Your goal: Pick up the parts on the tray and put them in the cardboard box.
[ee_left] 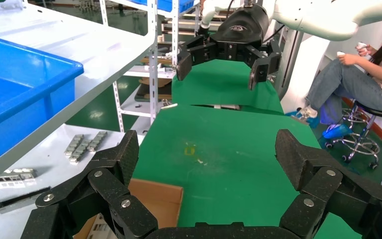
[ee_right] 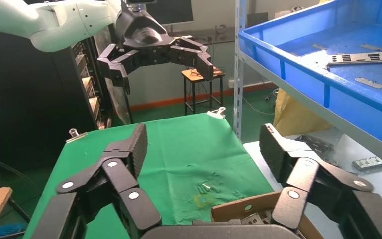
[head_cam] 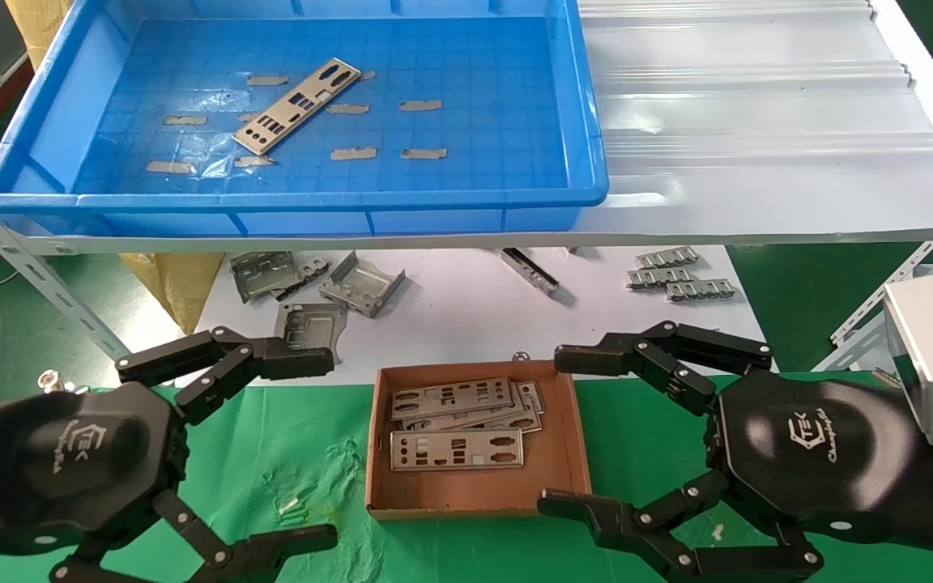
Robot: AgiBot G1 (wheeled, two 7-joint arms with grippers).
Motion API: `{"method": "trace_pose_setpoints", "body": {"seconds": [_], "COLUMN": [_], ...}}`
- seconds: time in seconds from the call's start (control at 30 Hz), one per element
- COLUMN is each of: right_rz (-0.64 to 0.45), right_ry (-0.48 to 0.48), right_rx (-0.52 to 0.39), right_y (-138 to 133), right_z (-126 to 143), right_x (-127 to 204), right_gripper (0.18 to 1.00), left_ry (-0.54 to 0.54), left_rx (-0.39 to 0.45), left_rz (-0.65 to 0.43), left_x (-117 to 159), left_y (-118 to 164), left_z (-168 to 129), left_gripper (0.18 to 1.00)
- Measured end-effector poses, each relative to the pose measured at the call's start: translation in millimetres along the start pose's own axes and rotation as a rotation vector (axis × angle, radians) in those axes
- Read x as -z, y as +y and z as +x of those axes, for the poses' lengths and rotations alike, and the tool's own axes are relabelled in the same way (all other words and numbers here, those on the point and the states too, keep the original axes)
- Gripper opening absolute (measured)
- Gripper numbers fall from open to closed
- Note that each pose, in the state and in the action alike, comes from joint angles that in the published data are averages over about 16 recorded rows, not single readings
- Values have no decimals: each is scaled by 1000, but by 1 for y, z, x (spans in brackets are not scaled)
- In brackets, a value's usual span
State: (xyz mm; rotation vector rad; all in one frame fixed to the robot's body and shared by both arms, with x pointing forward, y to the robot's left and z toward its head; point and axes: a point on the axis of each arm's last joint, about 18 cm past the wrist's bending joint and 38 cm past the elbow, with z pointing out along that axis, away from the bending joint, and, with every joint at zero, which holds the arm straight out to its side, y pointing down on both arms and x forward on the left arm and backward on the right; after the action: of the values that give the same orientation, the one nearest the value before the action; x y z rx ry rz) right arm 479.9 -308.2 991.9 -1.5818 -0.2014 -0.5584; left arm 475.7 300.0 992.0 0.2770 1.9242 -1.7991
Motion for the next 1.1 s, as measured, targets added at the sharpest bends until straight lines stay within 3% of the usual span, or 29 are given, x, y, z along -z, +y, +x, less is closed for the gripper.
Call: {"method": "trace_pose_setpoints", "body": {"seconds": [0.17, 0.7, 1.1], "right_rz": [0, 0, 0], "right_ry": [0, 0, 0], "right_rx": [0, 0, 0], "right_y": [0, 0, 0], "right_z": [0, 0, 0], "right_x": [0, 0, 0], "right_gripper": [810, 426, 245], "left_ry": [0, 0, 0], "left_rx": [0, 0, 0], "left_rz": [0, 0, 0], "left_x": [0, 0, 0], "left_y": [0, 0, 0], "left_z": [0, 0, 0], "left_gripper": [1001, 1001, 1001]}}
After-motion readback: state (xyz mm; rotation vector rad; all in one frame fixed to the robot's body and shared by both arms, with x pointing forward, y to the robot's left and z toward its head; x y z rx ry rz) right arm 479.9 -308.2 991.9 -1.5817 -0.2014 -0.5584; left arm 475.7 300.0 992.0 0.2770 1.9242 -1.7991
